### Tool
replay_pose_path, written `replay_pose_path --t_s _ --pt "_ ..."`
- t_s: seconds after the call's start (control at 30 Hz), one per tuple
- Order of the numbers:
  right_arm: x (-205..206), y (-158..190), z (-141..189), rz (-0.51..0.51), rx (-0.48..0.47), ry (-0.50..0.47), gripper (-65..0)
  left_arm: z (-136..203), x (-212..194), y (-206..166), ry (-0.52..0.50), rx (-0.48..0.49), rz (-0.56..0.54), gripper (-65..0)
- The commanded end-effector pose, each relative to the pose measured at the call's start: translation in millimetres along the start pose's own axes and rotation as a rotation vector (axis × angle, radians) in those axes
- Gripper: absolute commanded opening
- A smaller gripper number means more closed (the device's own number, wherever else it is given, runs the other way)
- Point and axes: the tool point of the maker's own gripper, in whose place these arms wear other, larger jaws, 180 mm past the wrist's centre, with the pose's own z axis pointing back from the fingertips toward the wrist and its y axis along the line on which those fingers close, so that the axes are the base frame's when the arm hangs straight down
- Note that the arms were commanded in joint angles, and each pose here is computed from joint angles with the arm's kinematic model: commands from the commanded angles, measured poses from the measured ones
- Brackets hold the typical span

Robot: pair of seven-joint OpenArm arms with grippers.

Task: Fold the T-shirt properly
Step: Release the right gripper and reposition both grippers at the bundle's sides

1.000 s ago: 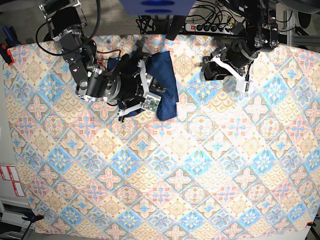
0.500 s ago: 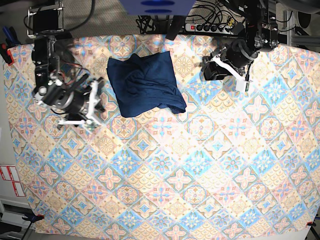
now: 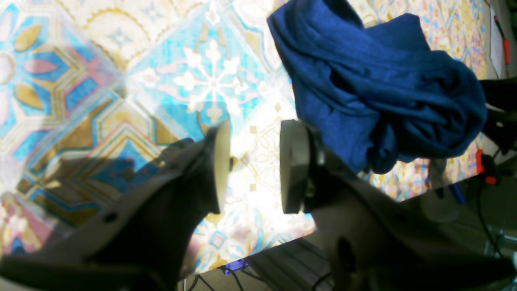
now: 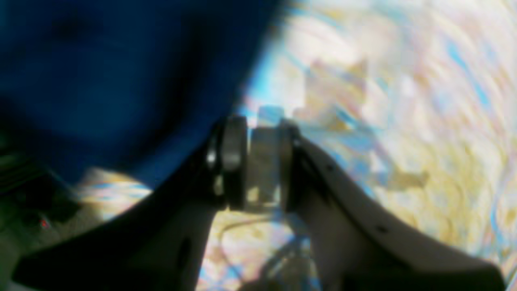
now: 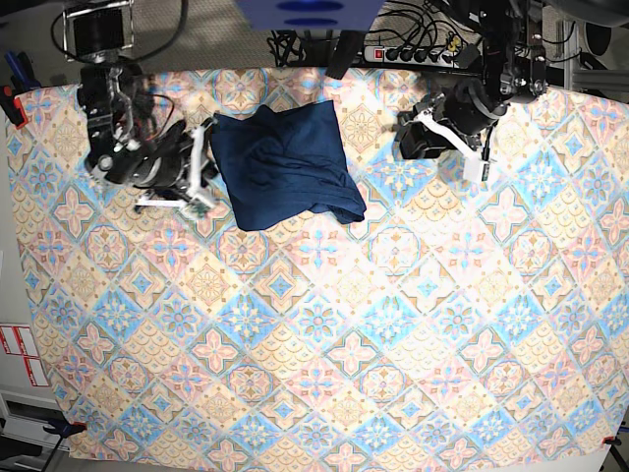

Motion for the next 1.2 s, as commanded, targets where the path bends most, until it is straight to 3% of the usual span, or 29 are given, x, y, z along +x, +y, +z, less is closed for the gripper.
replay_pose_path --t_s 0.0,0.2,0.47,0.9,1.0,1.17 --pt "20.0 -1.8 6.6 0.045 -0.016 -0.051 -52.3 2.6 9.1 -5.4 -0.030 -0.020 -0.013 -45.0" --pt "60.0 46.6 10.2 0.193 0.064 -0.135 -52.3 3.1 7.1 -5.0 -0.026 -0.019 -0.011 -45.0" --pt "58.7 109.2 -1.3 0.341 0.222 -0.110 -52.3 3.1 7.0 -4.6 -0.025 -0.017 -0.014 -45.0" --pt "88.0 99.2 -1.9 0.517 0.192 -0.103 -52.2 2.5 9.9 -5.4 -0.032 -0.020 -0.015 -45.0" --pt "91.3 67.2 2.5 0.479 0.102 -0.100 -52.2 2.4 10.7 -10.0 -0.034 -0.031 -0.024 -45.0" --pt "95.4 4.9 17.7 0.390 -0.076 -0.111 -52.2 0.9 7.9 -52.2 -0.008 -0.134 -0.120 -45.0"
